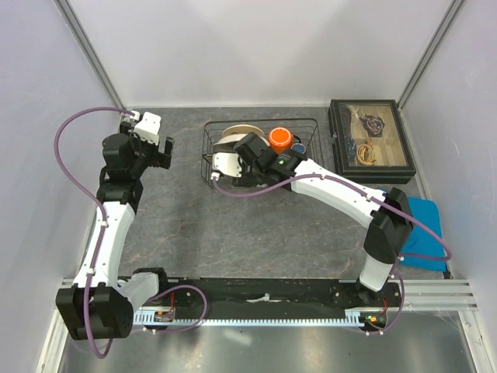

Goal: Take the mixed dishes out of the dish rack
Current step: Pick up the plate from the dish rack.

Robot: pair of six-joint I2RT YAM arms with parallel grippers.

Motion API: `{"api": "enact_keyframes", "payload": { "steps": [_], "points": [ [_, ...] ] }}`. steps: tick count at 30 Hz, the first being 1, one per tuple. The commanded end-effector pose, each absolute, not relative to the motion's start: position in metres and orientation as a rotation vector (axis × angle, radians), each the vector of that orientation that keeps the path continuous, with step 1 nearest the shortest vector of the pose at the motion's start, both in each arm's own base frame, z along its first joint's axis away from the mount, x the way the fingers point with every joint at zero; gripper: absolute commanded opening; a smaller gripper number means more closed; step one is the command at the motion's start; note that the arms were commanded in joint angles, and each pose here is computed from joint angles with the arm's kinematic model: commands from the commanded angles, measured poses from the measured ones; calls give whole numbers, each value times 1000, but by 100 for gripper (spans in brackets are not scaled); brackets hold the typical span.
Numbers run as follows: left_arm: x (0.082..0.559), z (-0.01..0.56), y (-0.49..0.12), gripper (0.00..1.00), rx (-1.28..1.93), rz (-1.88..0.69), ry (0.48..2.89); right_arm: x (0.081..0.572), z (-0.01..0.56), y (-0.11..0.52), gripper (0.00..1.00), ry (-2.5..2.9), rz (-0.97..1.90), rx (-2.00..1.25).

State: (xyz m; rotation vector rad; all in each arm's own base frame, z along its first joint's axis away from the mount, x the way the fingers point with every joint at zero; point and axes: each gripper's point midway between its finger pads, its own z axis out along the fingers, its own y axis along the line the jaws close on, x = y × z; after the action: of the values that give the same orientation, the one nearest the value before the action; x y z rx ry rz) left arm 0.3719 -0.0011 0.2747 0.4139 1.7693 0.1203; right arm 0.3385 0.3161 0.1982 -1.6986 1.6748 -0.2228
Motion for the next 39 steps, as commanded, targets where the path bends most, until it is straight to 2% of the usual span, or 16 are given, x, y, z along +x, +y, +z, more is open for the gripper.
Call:
{"api": "enact_keyframes", "payload": {
  "steps": [1,9,31,39],
  "points": [
    [377,281,4,99,413,153,1741,355,223,322,65,1610,-299,-1660],
    [381,284,7,99,413,173,1731,361,225,323,64,1590,-329,-1686],
    [384,278,8,99,411,171,1743,322,262,315,67,1574,-213,-1676],
    [387,278,8,99,409,166,1746,336,270,315,68,1553,-301,-1648]
  ]
}}
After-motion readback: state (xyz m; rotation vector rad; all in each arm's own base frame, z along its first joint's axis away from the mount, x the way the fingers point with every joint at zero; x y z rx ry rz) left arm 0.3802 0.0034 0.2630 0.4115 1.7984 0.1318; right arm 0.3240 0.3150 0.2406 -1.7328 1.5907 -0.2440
